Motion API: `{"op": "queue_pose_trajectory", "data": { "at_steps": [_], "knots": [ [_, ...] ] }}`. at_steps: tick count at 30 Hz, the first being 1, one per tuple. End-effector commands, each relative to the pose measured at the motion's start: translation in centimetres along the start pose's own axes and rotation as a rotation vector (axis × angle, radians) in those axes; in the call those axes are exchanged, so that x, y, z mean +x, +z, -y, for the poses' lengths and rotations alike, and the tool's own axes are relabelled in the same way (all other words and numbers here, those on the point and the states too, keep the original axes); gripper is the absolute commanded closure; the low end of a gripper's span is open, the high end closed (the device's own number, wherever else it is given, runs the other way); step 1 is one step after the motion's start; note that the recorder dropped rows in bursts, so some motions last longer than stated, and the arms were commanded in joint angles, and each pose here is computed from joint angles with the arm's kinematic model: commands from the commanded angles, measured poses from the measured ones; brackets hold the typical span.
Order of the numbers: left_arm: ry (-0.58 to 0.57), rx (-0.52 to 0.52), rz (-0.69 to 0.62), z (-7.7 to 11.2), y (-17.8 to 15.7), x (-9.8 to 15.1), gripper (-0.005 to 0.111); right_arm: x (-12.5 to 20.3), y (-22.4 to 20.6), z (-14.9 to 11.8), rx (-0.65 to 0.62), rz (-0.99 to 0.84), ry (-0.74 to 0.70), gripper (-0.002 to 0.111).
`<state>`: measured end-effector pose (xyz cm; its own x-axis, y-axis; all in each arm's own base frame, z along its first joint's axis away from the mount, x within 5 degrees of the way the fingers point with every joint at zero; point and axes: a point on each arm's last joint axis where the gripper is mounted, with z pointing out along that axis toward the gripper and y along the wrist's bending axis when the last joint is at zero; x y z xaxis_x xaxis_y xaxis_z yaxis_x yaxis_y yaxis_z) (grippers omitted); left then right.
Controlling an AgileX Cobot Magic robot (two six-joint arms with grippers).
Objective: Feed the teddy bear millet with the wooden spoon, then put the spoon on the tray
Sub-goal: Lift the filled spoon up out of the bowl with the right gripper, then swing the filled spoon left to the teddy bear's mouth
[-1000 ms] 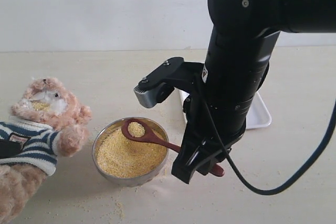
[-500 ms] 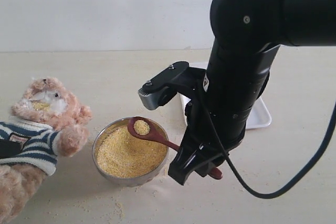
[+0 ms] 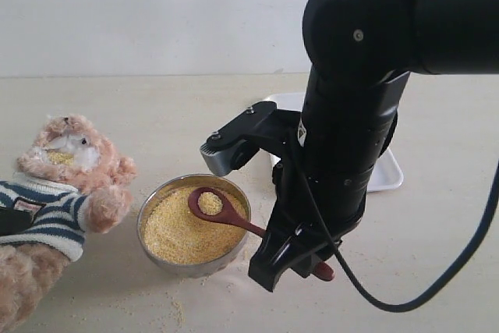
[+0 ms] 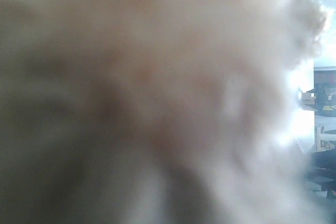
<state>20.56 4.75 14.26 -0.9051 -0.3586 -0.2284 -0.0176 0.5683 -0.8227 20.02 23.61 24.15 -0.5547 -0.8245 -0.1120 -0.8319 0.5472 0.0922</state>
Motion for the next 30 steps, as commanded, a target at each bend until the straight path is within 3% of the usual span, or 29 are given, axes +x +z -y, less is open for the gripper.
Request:
{"op": "queue_pose_trajectory", "data": {
  "at_steps": [1,13,24,30],
  "knots": [
    [0.004,0.020,0.016,0.2,-0.1,-0.2,0.102,0.1,-0.6,-0.2,-0.003,0.016,0.002,0.108],
    [0.004,0.020,0.016,0.2,-0.1,-0.2,0.102,0.0,-1.6,0.4,0.075,0.100,0.082,0.108],
    [0.004,0.020,0.016,0.2,-0.1,-0.2,0.102,0.4,-1.8,-1.6,0.022,0.023,0.011,0.108],
    [0.004,0.020,0.016,0.2,-0.1,-0.2,0.102,-1.5,-4.2,-2.9,0.039,0.052,-0.053,0.108]
  ]
}}
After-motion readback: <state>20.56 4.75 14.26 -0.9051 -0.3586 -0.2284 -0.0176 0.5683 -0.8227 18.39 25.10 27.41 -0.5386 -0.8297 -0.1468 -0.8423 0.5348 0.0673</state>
